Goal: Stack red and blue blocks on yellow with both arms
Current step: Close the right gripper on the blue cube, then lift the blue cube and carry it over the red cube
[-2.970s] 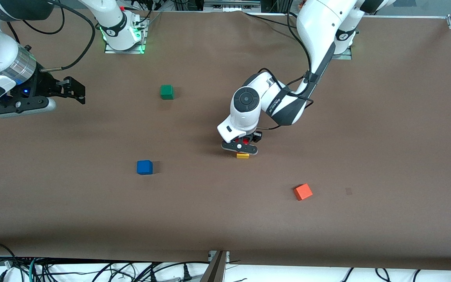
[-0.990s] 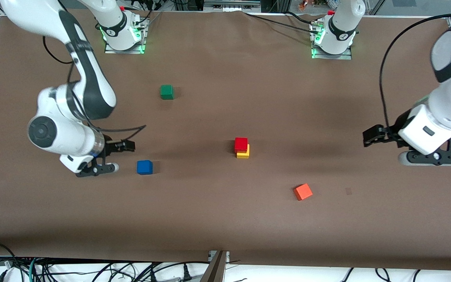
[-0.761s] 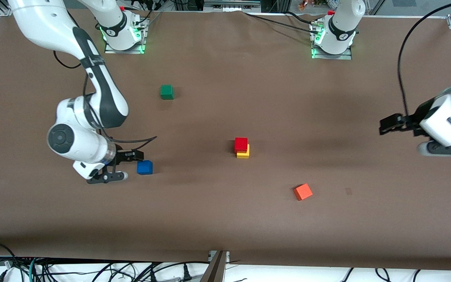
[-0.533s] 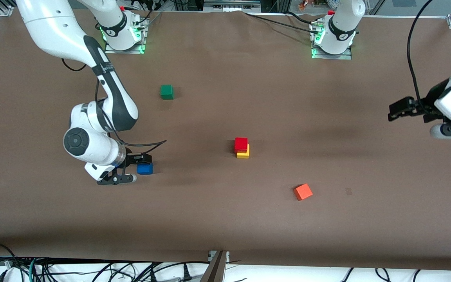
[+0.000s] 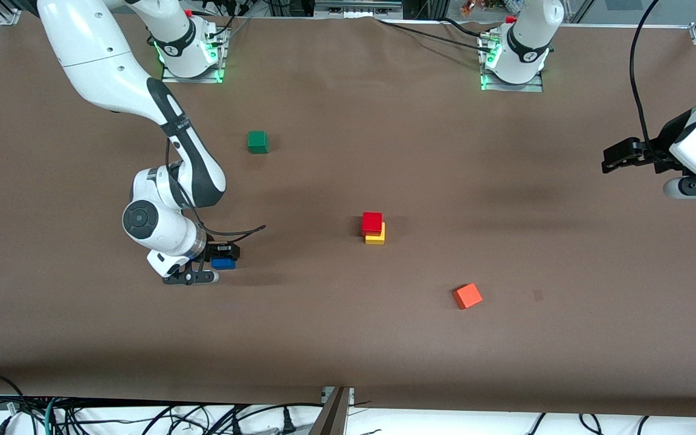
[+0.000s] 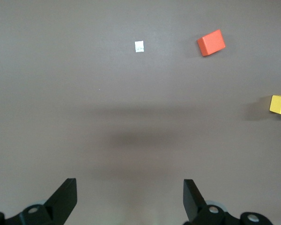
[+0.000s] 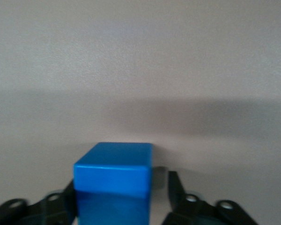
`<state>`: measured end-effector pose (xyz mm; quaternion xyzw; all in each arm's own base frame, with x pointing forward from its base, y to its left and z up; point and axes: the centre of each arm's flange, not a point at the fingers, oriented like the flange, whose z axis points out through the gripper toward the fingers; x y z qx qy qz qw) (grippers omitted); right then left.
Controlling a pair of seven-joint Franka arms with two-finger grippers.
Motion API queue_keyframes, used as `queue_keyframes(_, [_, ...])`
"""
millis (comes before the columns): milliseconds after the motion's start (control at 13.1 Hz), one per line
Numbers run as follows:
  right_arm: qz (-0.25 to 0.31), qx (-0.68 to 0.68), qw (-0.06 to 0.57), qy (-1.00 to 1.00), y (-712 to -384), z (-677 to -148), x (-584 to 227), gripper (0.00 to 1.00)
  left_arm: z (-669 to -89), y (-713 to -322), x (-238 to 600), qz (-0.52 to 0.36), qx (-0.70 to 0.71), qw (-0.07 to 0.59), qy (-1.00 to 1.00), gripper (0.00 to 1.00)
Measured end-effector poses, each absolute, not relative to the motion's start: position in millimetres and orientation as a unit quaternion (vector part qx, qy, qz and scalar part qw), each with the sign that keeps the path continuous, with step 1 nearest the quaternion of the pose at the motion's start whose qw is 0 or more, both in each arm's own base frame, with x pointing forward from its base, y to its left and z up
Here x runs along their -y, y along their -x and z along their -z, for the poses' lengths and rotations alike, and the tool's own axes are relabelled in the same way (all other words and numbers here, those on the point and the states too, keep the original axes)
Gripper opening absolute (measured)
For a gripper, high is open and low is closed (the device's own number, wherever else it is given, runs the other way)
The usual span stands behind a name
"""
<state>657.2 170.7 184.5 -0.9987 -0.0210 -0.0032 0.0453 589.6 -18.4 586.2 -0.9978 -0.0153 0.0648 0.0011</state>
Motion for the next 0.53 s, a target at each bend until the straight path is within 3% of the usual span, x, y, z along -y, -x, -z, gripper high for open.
queue_keyframes(76, [0.005,0.021,0.046,0.999,-658.0,-186.1,-170.9,0.56,-586.0,-589.8,18.8,-0.065,0.015,0.001,0.998,1.00])
queue_keyframes(305, [0.004,0.024,0.047,0.999,-664.6,-207.6,-174.7,0.55,-587.9,-592.8,20.3,-0.056,0.014,0.000,0.998,1.00])
queue_keyframes(533, [-0.028,0.023,0.046,0.998,-670.5,-283.0,-212.0,0.55,-584.4,-598.0,19.4,-0.056,0.014,-0.001,0.998,1.00])
